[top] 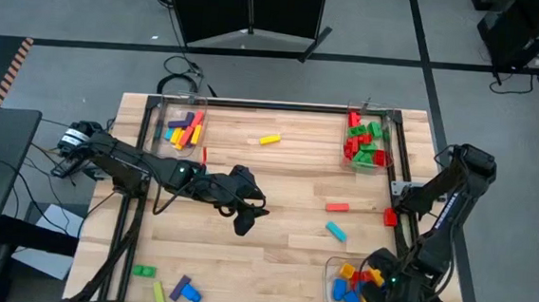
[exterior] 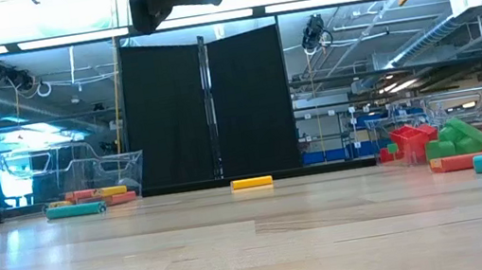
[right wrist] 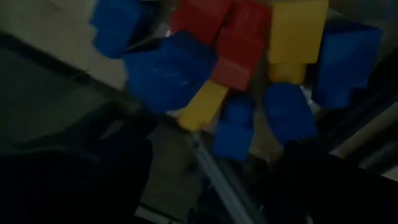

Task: Sort blocks by size
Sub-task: Put the red 1 stud game piece into the bottom transparent bin

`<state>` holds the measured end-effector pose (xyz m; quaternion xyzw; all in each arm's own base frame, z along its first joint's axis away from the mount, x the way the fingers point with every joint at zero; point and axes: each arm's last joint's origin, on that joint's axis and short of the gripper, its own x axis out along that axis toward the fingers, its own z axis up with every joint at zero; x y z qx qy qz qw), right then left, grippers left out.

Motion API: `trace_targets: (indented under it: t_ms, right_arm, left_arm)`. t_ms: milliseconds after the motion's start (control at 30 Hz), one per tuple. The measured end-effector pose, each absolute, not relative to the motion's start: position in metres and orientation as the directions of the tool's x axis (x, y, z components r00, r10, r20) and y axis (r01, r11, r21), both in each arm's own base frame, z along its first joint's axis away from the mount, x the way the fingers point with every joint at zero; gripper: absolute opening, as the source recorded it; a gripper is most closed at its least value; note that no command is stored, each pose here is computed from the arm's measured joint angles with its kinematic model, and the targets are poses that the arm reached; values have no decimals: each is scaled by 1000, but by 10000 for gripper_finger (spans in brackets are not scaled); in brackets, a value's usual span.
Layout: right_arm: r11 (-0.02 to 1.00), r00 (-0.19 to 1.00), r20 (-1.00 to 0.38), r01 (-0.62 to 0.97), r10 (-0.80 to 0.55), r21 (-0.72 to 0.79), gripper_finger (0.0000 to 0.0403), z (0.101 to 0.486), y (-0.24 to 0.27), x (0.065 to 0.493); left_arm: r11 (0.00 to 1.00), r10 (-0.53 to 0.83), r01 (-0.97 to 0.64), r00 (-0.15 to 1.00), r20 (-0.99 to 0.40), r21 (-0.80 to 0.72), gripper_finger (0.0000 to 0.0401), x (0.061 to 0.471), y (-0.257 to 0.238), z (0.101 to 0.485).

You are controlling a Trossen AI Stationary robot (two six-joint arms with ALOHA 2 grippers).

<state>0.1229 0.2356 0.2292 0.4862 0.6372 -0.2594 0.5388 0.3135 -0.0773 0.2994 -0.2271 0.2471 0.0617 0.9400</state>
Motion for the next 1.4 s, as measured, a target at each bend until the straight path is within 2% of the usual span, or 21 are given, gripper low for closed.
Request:
trace_targets:
  t_ms: [133,367,533,767,1033,1233,1400]
  right_arm:
    - [378,82,-944,902,320,207,356,261,227,128]
    - [443,51,-993,892,106,93,333,327,181,148]
    - [501,31,-997,863,70,63,333,344,143,174]
    - [686,-47,-998,728,52,1,339,318,100,216]
    - [898,-259,-963,437,70,-52,339,272,70,261]
    - [976,-420,-906,214,46,-49,339,226,64,288]
    - [983,-521,-853,171,38,-60,327,197,55,292]
  left_arm:
    - [889,4,-228,871,-492,-397,243,314,-77,300]
    - [898,4,-219,870,-493,-380,243,314,-77,300]
    - [906,-73,-162,849,-523,-391,243,312,-79,297]
    - [931,-112,-77,870,-481,-356,243,311,-91,302]
    - [932,-159,-22,872,-464,-361,243,303,-109,306]
    - [930,-160,-23,874,-459,-367,243,298,-120,307]
    - [930,-155,-28,875,-459,-367,243,291,-131,308]
